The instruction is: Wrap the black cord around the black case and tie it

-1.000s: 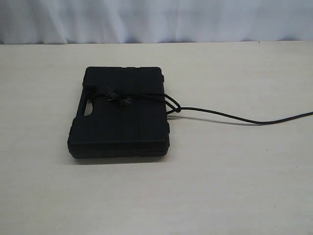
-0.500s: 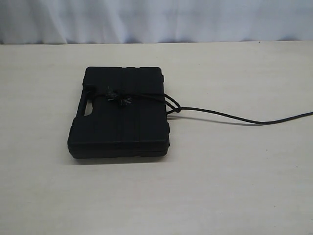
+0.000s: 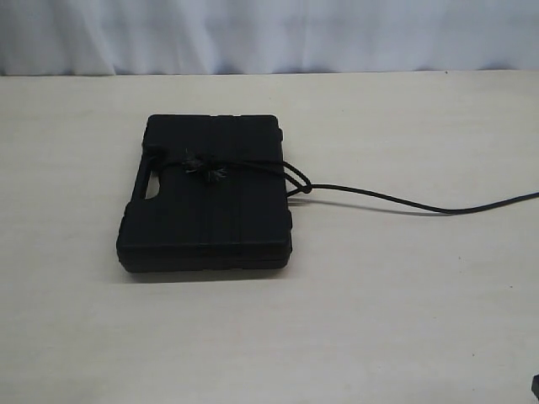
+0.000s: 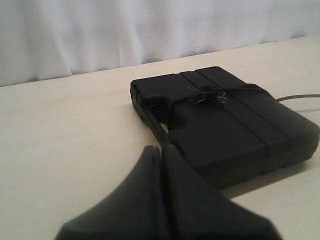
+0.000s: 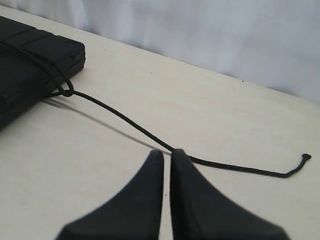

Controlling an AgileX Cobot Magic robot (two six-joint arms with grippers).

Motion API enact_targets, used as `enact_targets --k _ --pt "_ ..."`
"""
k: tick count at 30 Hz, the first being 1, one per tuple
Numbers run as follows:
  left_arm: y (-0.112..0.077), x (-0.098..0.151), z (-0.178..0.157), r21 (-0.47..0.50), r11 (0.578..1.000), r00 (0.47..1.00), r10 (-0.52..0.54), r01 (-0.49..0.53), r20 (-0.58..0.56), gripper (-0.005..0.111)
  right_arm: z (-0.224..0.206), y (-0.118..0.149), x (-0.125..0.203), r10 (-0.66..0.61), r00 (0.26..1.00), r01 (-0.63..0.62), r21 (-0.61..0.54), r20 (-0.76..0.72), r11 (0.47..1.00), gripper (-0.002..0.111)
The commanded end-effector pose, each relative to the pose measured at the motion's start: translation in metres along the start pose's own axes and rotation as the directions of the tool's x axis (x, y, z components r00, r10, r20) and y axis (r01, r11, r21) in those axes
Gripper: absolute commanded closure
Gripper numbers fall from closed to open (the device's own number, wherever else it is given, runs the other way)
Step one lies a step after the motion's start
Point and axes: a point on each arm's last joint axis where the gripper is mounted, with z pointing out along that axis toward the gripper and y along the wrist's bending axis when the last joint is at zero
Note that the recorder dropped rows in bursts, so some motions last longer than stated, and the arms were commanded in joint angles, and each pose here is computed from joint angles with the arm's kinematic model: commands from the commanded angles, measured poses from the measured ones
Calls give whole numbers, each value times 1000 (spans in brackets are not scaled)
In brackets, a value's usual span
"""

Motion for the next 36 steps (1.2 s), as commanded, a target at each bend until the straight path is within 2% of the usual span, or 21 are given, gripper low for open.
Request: enact_targets --k 1,36 --pt "2 0 0 -22 999 999 33 -33 9 107 0 0 1 -23 1000 24 8 -3 1000 104" --pt "2 0 0 -27 998 999 49 -49 8 107 0 0 1 -24 1000 24 6 -3 1000 104"
